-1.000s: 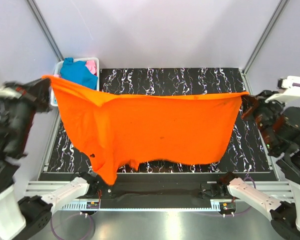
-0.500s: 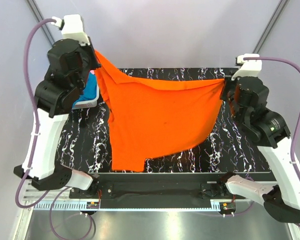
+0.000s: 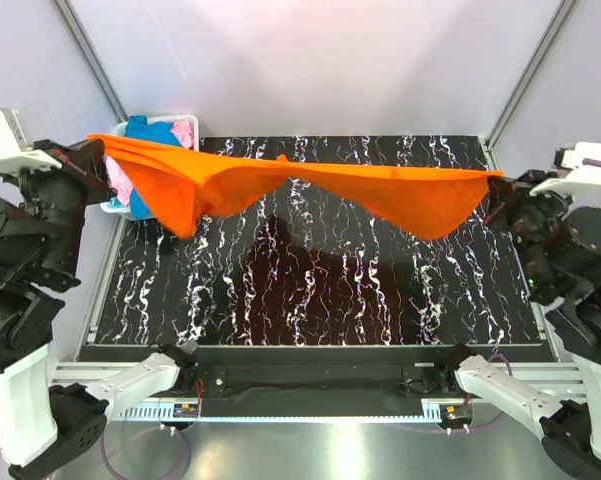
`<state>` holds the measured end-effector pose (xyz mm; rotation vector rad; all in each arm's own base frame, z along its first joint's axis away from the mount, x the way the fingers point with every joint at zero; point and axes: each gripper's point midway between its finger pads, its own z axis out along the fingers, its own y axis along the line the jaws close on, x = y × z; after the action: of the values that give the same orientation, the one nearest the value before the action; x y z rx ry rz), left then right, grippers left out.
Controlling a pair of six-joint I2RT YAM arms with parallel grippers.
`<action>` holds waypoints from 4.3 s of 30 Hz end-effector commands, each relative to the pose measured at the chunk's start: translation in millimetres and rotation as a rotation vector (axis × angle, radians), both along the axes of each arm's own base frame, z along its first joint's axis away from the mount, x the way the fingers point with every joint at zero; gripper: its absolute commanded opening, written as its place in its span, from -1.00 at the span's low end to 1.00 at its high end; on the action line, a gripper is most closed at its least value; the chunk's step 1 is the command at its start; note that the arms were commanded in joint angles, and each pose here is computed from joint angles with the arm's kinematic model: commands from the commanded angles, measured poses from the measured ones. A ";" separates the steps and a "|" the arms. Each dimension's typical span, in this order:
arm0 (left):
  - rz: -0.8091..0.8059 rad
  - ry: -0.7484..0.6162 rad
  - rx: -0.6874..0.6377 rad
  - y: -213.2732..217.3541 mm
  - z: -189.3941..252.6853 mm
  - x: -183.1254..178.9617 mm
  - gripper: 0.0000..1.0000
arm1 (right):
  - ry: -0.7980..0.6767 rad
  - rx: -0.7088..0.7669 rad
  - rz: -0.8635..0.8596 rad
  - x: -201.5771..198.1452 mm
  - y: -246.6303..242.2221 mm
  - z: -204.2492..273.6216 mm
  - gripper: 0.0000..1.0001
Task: Fold and stack the t-shirts
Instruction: Flatten the tshirt out
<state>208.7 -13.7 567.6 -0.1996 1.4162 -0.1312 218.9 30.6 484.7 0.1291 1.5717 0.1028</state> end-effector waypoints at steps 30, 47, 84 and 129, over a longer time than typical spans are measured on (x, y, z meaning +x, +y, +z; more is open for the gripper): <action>0.224 0.778 -0.080 -86.8 -353.3 378.7 -1.00 | 0.482 0.142 -0.283 338.9 -41.2 -284.5 -1.00; 0.138 0.563 -0.069 -88.1 -342.9 423.9 0.98 | 0.450 0.143 -0.086 397.2 -26.9 -281.5 0.15; -0.376 1.241 -0.144 -293.7 -502.3 114.6 0.76 | 0.993 0.242 -0.080 231.2 -8.1 -427.1 0.01; 0.099 1.506 0.038 -152.3 -534.0 -5.4 0.60 | 1.233 0.485 -0.215 44.2 16.5 -451.9 -0.20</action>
<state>213.5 -175.3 25.8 -0.3097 2.9156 0.1903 264.3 35.3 18.6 0.8269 2.7567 0.1889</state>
